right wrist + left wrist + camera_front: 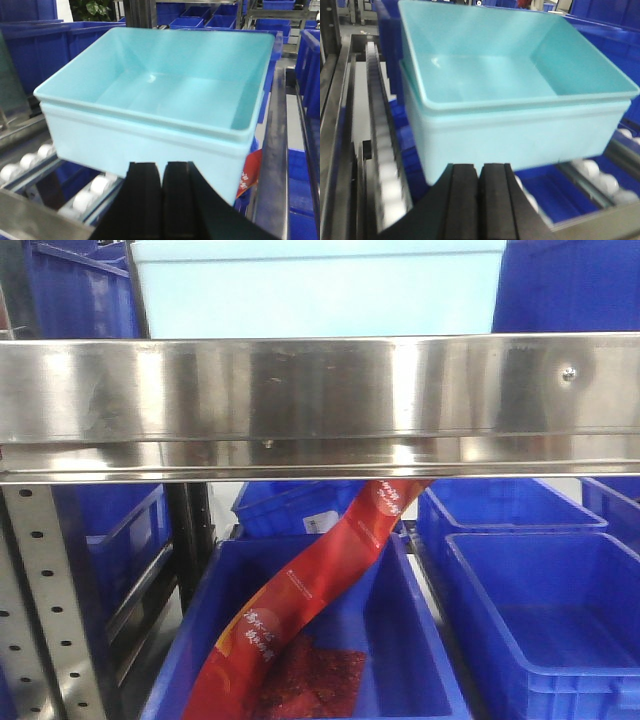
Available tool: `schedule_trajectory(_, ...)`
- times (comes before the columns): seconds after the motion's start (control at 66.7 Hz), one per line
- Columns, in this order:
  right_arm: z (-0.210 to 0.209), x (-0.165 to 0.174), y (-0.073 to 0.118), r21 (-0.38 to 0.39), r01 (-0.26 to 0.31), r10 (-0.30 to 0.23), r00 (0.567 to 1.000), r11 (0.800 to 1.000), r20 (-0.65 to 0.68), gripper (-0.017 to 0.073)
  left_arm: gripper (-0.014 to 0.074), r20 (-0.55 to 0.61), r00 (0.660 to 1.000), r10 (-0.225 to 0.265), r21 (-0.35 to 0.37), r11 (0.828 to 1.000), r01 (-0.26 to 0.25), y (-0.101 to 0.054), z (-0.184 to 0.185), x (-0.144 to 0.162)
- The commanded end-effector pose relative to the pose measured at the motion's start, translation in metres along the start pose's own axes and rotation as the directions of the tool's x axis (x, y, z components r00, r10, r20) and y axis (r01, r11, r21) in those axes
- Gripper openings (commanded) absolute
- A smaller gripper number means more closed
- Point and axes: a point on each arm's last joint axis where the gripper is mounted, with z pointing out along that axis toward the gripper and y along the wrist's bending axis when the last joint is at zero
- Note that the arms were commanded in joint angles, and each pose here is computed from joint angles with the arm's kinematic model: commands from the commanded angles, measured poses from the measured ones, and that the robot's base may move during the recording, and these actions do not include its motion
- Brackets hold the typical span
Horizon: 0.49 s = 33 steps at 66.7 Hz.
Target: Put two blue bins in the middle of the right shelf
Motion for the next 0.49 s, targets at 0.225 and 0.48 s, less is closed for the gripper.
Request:
schedule_trajectory(0.225,-0.044,-0.008,0.001,-0.029,0.021,-0.016,0.988,0.999,0.155,-0.0167,-0.0111,0.177,0.984,-0.007,0.035,0.999,0.001,-0.002,-0.054,-0.01)
schedule_trajectory(0.48,-0.048,-0.012,0.003,-0.048,0.024,-0.014,0.98,0.999,0.2,-0.0167,-0.0111,0.212,0.977,-0.009,0.042,0.999,0.0,-0.002,-0.061,-0.014)
